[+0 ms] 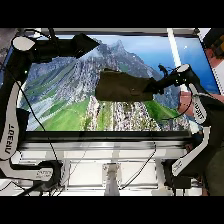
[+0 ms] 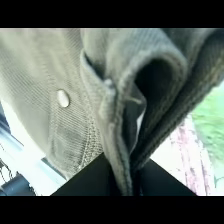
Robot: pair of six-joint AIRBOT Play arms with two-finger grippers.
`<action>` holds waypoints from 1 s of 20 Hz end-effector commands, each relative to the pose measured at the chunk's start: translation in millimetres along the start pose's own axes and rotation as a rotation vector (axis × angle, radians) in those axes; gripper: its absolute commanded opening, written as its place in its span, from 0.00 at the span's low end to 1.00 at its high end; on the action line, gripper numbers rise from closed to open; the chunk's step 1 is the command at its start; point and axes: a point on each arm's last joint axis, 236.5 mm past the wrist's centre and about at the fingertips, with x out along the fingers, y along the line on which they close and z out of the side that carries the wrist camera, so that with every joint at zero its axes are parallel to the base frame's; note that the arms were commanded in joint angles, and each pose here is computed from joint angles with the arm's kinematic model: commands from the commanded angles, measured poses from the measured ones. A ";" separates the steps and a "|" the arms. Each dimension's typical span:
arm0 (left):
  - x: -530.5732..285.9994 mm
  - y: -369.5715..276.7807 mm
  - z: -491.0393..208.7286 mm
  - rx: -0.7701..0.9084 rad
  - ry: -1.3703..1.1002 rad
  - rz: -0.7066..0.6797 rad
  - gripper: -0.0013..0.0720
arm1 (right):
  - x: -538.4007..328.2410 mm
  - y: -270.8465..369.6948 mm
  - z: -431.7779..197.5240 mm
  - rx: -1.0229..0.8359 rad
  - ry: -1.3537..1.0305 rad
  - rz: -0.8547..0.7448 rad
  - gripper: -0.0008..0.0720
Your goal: Fold the clothes and pants, and hang the long-sleeved shirts on hangers.
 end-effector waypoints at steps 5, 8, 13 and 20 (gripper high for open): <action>-0.2 -5.2 2.5 -0.015 -0.010 -0.020 0.78 | -90.9 -2.6 19.1 0.016 -0.073 -0.175 0.05; -0.3 -7.3 3.7 -0.022 -0.015 -0.029 0.78 | -160.6 -26.1 20.3 0.074 -0.154 -0.245 0.05; -0.4 -6.9 4.4 -0.022 -0.018 -0.027 0.78 | -241.2 -86.4 -18.6 0.274 -0.227 -0.224 0.05; -1.0 -5.3 6.6 -0.022 -0.026 -0.022 0.78 | -314.0 -135.2 -49.4 0.415 -0.399 -0.151 0.05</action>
